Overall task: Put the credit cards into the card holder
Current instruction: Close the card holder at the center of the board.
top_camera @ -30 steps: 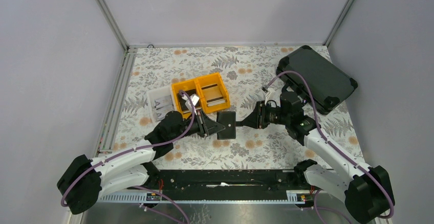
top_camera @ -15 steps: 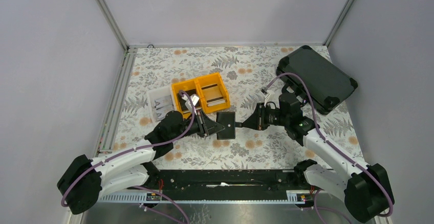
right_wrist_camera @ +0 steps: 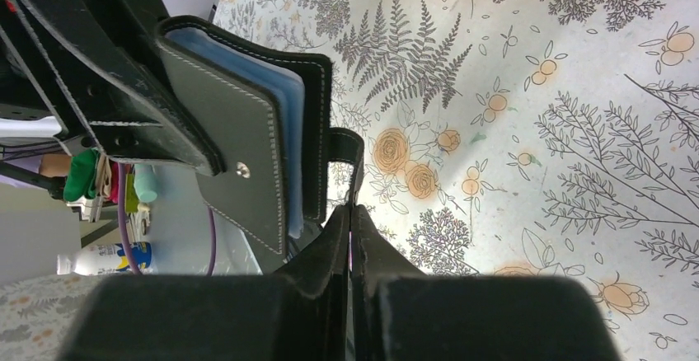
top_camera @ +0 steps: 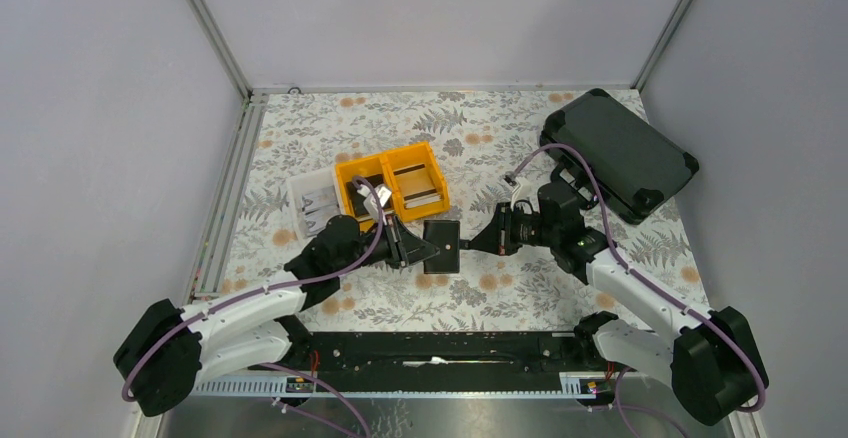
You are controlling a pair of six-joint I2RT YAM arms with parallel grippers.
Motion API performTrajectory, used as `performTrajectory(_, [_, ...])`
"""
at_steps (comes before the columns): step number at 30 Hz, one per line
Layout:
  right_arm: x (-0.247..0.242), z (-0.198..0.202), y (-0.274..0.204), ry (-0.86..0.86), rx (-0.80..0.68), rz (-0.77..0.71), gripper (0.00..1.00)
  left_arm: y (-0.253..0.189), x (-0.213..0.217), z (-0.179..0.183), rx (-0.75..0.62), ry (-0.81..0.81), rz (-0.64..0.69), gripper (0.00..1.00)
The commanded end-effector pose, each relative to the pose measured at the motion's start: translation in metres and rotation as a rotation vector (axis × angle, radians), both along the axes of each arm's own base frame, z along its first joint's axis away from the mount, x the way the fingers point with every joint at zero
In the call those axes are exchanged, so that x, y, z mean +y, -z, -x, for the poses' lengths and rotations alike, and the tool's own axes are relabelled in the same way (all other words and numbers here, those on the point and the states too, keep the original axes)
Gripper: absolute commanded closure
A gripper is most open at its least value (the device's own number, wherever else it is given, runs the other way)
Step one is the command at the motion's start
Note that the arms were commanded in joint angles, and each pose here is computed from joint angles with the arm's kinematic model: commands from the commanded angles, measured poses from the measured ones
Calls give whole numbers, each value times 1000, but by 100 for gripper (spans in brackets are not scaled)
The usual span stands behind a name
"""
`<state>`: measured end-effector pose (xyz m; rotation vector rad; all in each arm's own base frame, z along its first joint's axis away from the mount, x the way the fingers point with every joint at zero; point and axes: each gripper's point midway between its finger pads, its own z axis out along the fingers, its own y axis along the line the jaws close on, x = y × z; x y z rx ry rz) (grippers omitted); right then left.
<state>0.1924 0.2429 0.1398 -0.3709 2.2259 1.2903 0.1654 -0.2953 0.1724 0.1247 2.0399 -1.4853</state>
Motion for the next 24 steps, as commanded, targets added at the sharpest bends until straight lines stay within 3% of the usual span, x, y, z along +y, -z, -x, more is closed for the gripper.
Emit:
performTrajectory(1, [5, -5, -17, 9, -70, -38, 100, -20, -4, -11, -59, -11, 4, 100])
performTrajectory(10, [22, -6, -41, -47, -92, -122, 100, -6, 0, -23, -64, -55, -102, 100])
performTrajectory(24, [54, 0, -37, -83, -87, -110, 100, -1, -1, -26, -48, -68, -109, 100])
